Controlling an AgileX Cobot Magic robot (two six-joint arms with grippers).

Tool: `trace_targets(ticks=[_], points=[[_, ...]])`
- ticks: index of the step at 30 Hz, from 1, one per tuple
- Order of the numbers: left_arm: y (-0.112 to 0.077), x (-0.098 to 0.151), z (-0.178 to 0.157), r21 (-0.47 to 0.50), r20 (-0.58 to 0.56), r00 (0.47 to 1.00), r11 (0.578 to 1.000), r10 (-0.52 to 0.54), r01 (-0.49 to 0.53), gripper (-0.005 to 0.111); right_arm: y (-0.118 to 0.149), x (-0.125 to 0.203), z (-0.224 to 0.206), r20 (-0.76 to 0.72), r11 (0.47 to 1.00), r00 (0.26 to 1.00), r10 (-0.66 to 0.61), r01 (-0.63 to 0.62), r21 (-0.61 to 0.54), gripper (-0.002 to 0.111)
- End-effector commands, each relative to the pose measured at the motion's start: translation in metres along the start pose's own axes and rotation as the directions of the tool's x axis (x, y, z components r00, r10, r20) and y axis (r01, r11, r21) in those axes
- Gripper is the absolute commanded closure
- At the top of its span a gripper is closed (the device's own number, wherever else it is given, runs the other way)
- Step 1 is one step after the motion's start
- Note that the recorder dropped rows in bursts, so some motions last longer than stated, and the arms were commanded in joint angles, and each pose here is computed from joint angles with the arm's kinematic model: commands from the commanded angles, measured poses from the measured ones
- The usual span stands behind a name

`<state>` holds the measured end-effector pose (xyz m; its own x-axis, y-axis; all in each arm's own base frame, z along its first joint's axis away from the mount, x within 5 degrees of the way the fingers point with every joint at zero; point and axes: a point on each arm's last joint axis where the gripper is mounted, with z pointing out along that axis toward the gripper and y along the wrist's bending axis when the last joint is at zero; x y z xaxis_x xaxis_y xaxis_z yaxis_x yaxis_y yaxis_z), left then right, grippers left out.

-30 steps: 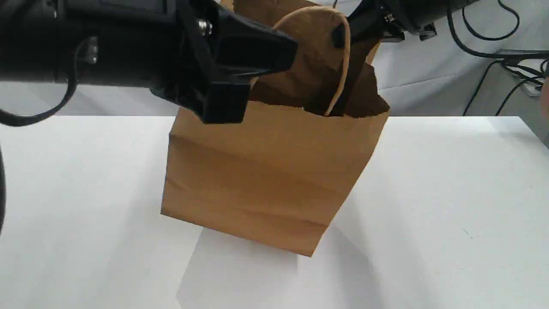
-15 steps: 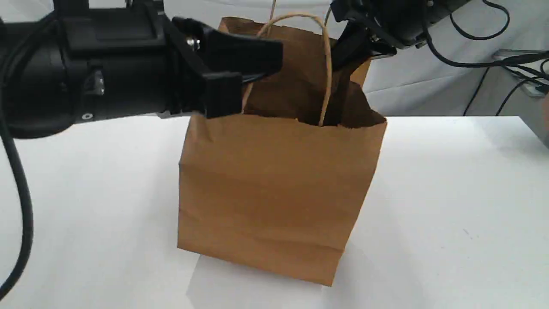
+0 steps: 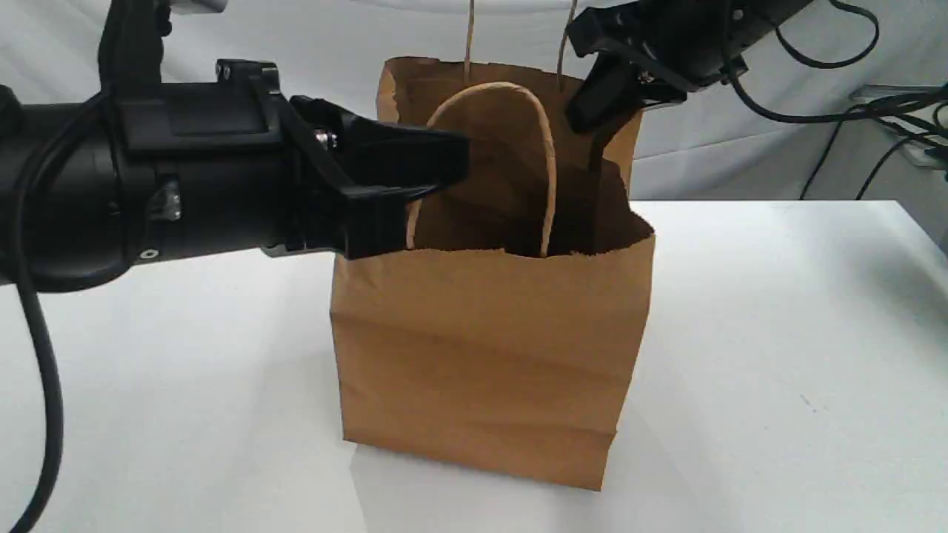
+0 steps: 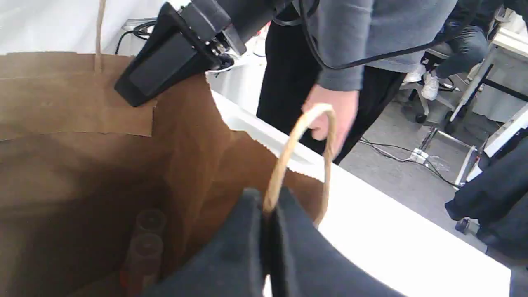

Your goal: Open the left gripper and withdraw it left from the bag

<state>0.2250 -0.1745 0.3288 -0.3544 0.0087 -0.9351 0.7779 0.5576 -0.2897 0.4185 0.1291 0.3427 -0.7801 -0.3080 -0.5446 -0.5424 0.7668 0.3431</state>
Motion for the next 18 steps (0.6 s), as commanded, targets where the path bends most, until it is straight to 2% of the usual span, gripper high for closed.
trace_targets(ticks=[1, 10, 18], points=[[-0.001, -0.001, -0.002, 0.000, 0.014, 0.999, 1.000, -0.029, 0.029, 0.107, 0.002, -0.001, -0.002, 0.009, 1.000, 1.000, -0.003, 0.002, 0.007, 0.108], [0.001, -0.001, -0.002, -0.024, 0.014, 0.999, 0.999, -0.028, 0.029, 0.107, -0.012, 0.003, 0.025, -0.043, 0.999, 0.998, 0.040, -0.040, -0.004, 0.108], [0.004, 0.001, 0.001, -0.035, 0.003, 0.999, 0.999, -0.034, 0.035, 0.107, -0.013, 0.003, 0.025, -0.046, 0.999, 0.998, 0.039, -0.039, -0.001, 0.108]])
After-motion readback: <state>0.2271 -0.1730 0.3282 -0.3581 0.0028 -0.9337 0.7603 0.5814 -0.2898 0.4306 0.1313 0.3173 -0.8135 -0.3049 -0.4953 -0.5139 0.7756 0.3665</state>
